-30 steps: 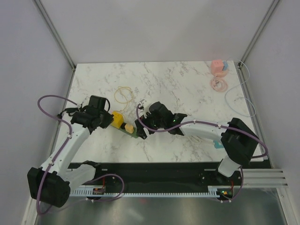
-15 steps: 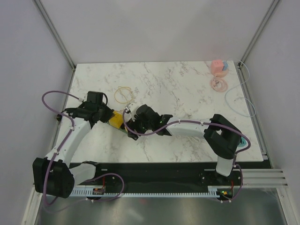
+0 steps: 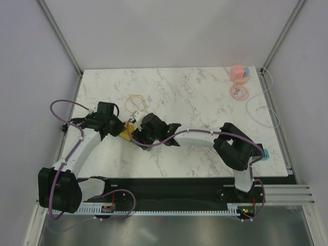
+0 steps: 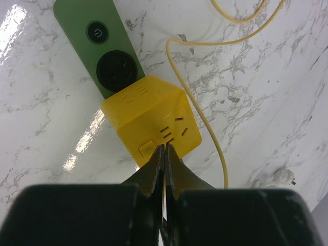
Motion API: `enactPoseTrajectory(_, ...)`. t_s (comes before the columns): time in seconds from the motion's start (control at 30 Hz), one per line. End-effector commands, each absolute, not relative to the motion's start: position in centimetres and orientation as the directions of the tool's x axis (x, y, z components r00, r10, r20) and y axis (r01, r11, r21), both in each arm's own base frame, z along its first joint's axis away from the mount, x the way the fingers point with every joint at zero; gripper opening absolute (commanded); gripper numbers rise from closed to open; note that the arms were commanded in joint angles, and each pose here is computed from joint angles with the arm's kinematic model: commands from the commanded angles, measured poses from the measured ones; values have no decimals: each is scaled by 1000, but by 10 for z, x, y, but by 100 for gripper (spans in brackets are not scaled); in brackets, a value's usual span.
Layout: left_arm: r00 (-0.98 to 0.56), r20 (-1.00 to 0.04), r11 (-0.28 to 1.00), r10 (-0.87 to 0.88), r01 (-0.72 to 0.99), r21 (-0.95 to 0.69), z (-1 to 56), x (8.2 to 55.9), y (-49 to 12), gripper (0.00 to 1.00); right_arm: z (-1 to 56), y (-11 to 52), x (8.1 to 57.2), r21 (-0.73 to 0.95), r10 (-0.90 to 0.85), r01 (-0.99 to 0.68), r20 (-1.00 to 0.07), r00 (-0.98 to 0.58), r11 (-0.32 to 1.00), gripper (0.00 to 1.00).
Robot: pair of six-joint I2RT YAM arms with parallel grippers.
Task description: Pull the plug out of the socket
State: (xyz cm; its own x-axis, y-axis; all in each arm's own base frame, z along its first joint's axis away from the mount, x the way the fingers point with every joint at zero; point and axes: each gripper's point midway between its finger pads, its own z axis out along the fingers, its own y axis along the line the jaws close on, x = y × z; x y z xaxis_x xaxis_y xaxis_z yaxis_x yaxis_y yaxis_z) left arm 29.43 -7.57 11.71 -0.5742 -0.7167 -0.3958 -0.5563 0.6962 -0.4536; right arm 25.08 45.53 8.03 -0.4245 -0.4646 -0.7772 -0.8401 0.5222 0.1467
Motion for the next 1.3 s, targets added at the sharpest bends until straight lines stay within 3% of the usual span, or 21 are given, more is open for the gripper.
enactPoseTrajectory(0.0, -588, -414, 717, -695, -531, -451, 114, 295, -75, 3, 90, 466, 258, 109, -466, -848, -795, -388, 519, 63)
enactPoseTrajectory(0.33, -590, -420, 723, -690, -531, -441, 109, 294, -73, 3, 76, 462, 261, 80, -488, -834, -779, -394, 545, 46)
enactPoseTrajectory(0.47, -595, -412, 723, -690, -536, -435, 104, 291, -72, 3, 80, 462, 261, 85, -482, -831, -780, -399, 550, 22)
enactPoseTrajectory(0.53, -599, -410, 724, -688, -535, -435, 103, 291, -73, 3, 82, 464, 260, 89, -478, -832, -783, -398, 547, 19)
enactPoseTrajectory(0.7, -604, -411, 729, -683, -529, -434, 102, 290, -74, 2, 84, 467, 257, 93, -477, -833, -783, -399, 545, 1)
enactPoseTrajectory(1.27, -638, -373, 738, -673, -549, -392, 78, 276, -73, 2, 112, 474, 264, 77, -427, -799, -812, -397, 596, 0)
